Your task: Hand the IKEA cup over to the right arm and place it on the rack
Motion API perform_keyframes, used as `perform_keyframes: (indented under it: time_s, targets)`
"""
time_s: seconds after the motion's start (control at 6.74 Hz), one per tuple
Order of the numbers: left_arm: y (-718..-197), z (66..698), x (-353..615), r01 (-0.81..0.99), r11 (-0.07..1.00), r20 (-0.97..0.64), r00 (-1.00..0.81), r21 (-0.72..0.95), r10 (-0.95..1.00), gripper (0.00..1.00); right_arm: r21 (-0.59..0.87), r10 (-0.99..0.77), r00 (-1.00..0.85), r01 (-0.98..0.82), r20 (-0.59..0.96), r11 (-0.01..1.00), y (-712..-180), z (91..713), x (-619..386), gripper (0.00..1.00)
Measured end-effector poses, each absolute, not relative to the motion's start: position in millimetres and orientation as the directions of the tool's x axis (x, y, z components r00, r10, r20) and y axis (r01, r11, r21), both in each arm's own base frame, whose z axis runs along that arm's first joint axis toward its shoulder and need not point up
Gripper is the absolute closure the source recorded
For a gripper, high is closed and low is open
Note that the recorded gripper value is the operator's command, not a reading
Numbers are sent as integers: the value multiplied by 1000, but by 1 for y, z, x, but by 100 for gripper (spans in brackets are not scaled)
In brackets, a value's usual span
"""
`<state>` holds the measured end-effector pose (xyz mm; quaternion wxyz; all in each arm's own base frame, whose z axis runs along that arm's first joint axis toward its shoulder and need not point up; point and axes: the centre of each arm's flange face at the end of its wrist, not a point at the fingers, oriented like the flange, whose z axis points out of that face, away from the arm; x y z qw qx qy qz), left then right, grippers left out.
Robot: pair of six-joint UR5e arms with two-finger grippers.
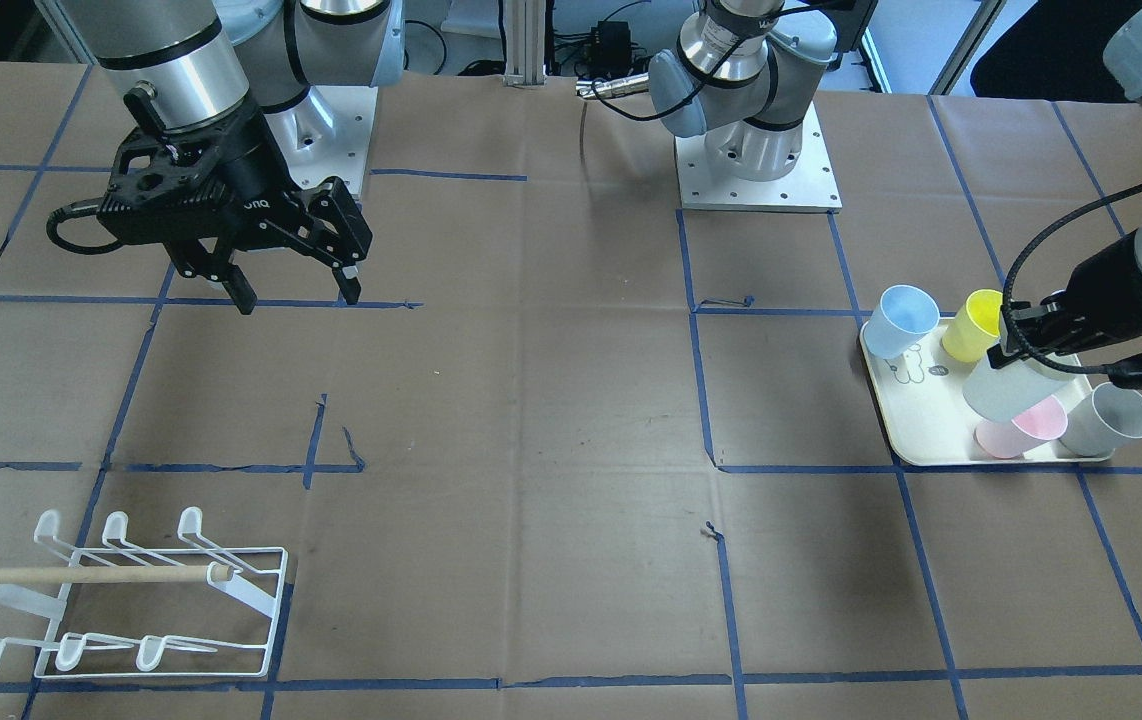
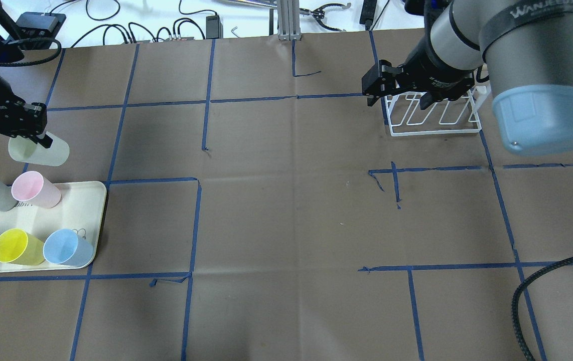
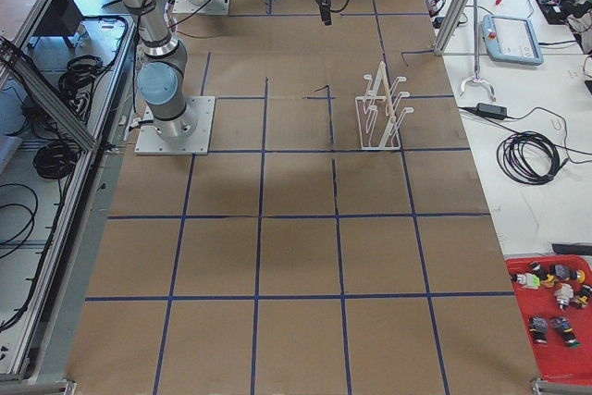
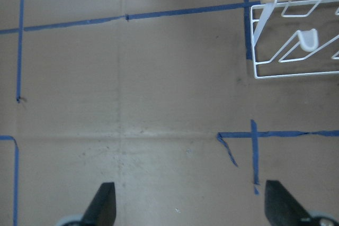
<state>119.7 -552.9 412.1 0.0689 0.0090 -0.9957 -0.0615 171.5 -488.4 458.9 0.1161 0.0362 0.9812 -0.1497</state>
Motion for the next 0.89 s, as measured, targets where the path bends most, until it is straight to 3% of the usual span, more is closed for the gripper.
perform_keyframes:
  time_s: [0.44, 0.89]
  targets:
    - [-565, 431, 92, 46, 996, 118, -992, 81, 36, 100, -412, 155, -877, 361, -454, 837, -475, 417, 180, 0]
    - [-592, 454, 4, 180, 970, 142, -969, -164, 204, 100, -311, 293, -651, 648, -700, 695, -452, 411, 187, 0]
